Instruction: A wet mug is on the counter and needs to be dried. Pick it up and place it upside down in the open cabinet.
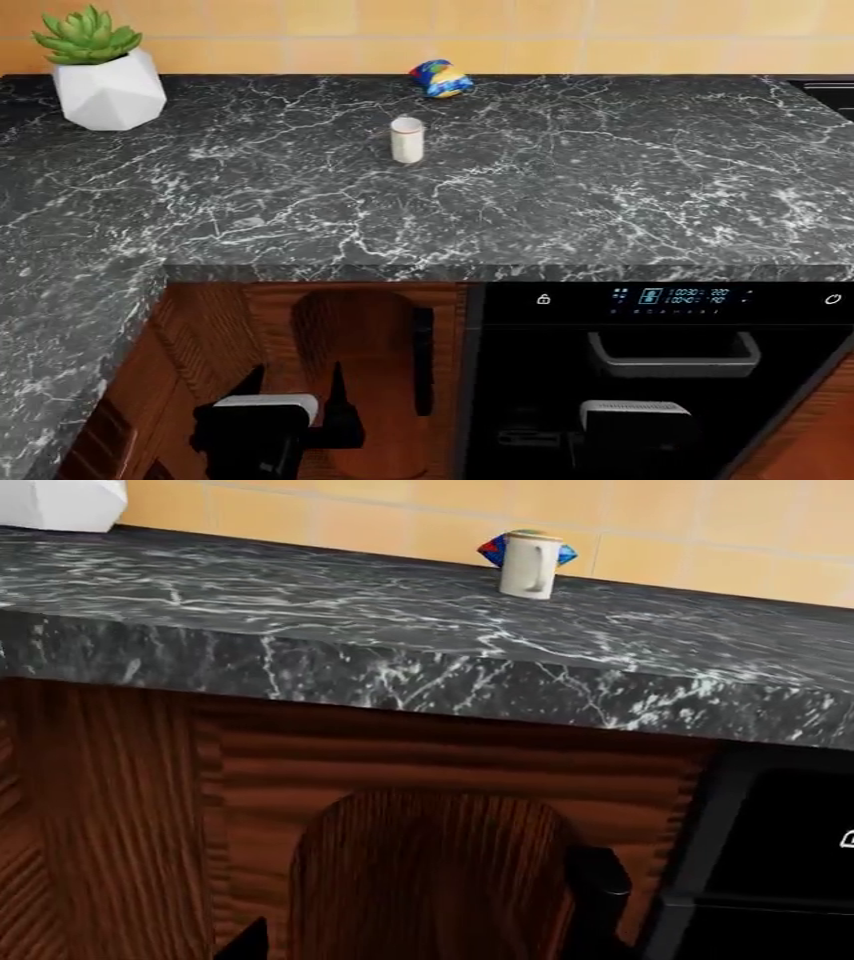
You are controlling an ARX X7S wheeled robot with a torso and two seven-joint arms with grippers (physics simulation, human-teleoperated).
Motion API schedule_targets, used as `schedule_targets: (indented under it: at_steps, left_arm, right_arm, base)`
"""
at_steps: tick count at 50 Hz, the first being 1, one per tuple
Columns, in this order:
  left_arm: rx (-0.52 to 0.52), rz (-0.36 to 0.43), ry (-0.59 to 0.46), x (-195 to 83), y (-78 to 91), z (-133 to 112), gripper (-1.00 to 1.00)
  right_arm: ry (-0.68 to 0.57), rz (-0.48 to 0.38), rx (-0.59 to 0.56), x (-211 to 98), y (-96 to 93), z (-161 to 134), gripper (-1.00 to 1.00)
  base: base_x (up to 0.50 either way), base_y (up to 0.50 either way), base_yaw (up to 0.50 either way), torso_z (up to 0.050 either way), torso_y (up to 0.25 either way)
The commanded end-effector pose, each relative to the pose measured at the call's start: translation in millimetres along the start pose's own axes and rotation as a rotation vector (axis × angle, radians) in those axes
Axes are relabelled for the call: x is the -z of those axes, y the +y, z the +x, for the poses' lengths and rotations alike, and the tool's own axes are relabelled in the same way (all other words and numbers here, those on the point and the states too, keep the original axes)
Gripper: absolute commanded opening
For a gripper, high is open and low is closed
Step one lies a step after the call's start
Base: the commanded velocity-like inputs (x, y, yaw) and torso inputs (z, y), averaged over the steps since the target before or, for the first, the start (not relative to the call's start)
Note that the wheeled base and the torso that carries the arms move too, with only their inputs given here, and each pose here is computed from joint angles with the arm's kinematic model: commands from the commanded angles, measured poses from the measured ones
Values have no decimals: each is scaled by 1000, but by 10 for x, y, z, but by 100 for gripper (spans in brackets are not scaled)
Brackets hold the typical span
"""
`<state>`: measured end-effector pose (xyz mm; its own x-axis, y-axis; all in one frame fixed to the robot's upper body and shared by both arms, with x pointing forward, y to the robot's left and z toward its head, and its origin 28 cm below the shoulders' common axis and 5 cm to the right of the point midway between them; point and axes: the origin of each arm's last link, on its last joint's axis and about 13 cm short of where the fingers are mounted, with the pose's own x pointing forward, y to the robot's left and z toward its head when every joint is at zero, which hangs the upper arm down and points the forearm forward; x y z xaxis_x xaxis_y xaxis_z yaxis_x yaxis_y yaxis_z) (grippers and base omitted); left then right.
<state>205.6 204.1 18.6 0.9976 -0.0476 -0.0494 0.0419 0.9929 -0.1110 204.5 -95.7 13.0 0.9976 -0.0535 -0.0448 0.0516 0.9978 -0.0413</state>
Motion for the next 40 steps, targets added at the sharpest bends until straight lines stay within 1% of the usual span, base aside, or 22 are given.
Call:
schedule_targets:
  at_steps: [1,6,8,9,11,13,15,16,17,19,20,21,22,24,26,28,30,32,35,36,37,40]
  left_arm:
    - [1,-1,5,6,-3,-13,100]
    - [2,2,8,10,-1,-13,100]
    - [7,18,13,18,-3,-2,100]
    - [13,27,18,15,-2,11,100]
    - [30,39,14,-76,2,56,100]
    - [63,55,-44,-416,0,161,100]
    - [85,53,-143,-956,-14,291,100]
    - [89,32,-181,-1288,-22,375,100]
    - [97,27,-219,-1643,-37,481,100]
    - [96,18,-259,-2234,-58,724,100]
    - [94,0,-237,-2477,-65,864,100]
    - [95,-9,-212,-2678,-71,998,100]
    - [93,3,-193,-2840,-76,1136,100]
    - [56,20,-172,-3033,-74,1389,100]
    - [11,20,-121,-3092,-53,1657,100]
    - [-24,9,-76,-3078,-15,1855,100]
    - [-58,-2,-37,-2991,41,2016,100]
    - [-93,3,-8,-2808,95,2136,100]
    - [-124,20,48,-2489,145,2171,100]
    - [-124,20,48,-2489,145,2171,100]
    - [-138,34,90,-2321,171,2164,100]
    - [-148,36,136,-2170,202,2149,100]
  right_arm:
    - [3,2,-3,4,-8,-37,100]
    - [3,16,-4,6,-2,-31,100]
    - [5,29,2,5,-2,-12,100]
    - [-10,25,14,-15,-7,0,100]
    - [-125,-17,29,-183,-34,23,100]
    - [-288,-81,25,-654,-104,66,100]
    - [-433,-134,-7,-1314,-187,107,100]
    - [-517,-148,-35,-1695,-222,134,100]
    - [-571,-137,-75,-2034,-258,173,100]
    - [-509,-158,-101,-2513,-355,386,100]
    - [-437,-174,-98,-2738,-413,518,100]
    - [-428,-173,-98,-2928,-461,637,100]
    - [-401,-177,-89,-3029,-511,772,100]
    - [-344,-175,-68,-3114,-594,1005,100]
    - [-265,-149,-45,-3084,-678,1241,100]
    - [-202,-132,-18,-2997,-743,1416,100]
    - [-131,-103,2,-2844,-791,1561,100]
    - [-53,-86,21,-2641,-821,1684,100]
    - [72,-63,39,-2369,-841,1795,100]
    - [109,-70,42,-2297,-836,1814,100]
    - [135,-77,41,-2246,-825,1827,100]
    - [169,-81,37,-2176,-813,1830,100]
  base:
    - [0,500,0,0,0]
    - [0,500,0,0,0]
    - [0,0,0,0,0]
    - [0,0,0,0,0]
    - [0,0,0,0,0]
    - [0,0,0,0,0]
    - [0,0,0,0,0]
    - [0,0,0,0,0]
    - [0,0,0,0,0]
    - [0,0,0,0,0]
    - [0,0,0,0,0]
    - [0,0,0,0,0]
    - [0,0,0,0,0]
    - [0,0,0,0,0]
    - [0,0,0,0,0]
    - [0,0,0,0,0]
    - [0,0,0,0,0]
    - [0,0,0,0,0]
    - [0,0,0,0,0]
    - [0,0,0,0,0]
    - [0,0,0,0,0]
    - [0,0,0,0,0]
